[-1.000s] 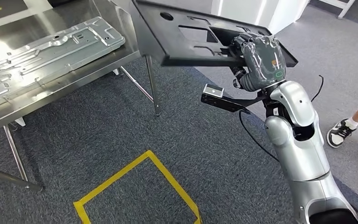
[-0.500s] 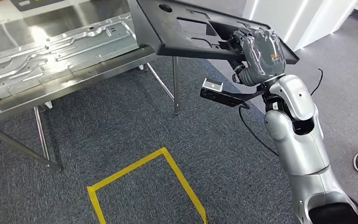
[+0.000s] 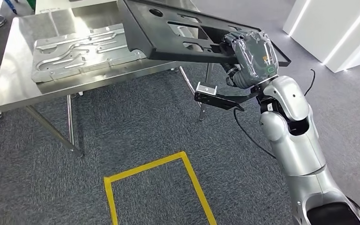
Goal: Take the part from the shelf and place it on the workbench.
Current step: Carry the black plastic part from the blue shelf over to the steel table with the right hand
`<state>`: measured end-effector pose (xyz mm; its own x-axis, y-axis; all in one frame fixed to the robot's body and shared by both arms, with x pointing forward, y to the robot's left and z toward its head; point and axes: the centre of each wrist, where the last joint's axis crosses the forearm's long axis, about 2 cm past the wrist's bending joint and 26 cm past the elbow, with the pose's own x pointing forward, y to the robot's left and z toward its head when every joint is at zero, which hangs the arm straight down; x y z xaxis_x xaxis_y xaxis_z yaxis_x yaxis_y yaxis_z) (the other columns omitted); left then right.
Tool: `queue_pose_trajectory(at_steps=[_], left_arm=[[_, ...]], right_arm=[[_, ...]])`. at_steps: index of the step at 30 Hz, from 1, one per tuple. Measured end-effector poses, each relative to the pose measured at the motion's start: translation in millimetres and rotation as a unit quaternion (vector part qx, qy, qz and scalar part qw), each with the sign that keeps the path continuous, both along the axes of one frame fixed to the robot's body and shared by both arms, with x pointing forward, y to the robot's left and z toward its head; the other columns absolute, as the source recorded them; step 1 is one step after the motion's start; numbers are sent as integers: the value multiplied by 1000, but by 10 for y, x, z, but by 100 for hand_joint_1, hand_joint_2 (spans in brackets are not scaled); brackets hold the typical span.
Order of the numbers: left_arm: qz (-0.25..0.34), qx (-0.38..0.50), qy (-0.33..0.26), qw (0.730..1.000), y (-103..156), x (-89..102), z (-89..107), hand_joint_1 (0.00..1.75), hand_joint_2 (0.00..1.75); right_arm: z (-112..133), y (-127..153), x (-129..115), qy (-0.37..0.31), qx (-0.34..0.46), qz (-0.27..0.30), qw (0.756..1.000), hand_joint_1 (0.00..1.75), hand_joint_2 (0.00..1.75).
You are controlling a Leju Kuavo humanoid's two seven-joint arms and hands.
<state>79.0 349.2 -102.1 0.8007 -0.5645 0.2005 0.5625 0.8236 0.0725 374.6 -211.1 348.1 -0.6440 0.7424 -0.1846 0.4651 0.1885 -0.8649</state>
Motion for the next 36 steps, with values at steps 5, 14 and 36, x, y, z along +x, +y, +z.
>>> queue_pose_trajectory(at_steps=[5, 14, 36], left_arm=[[-1, -1, 1, 1000, 15, -31, -4, 0, 175], [-2, 0, 1, 1000, 26, -43, -5, 0, 175], [-12, 0, 5, 1000, 61, -95, -11, 0, 175]], right_arm=[[7, 15, 4, 0, -1, 2, 1000, 175, 175], [-9, 28, 5, 4, -4, 3, 1000, 175, 175], [-27, 26, 27, 20, -8, 21, 1000, 175, 175]])
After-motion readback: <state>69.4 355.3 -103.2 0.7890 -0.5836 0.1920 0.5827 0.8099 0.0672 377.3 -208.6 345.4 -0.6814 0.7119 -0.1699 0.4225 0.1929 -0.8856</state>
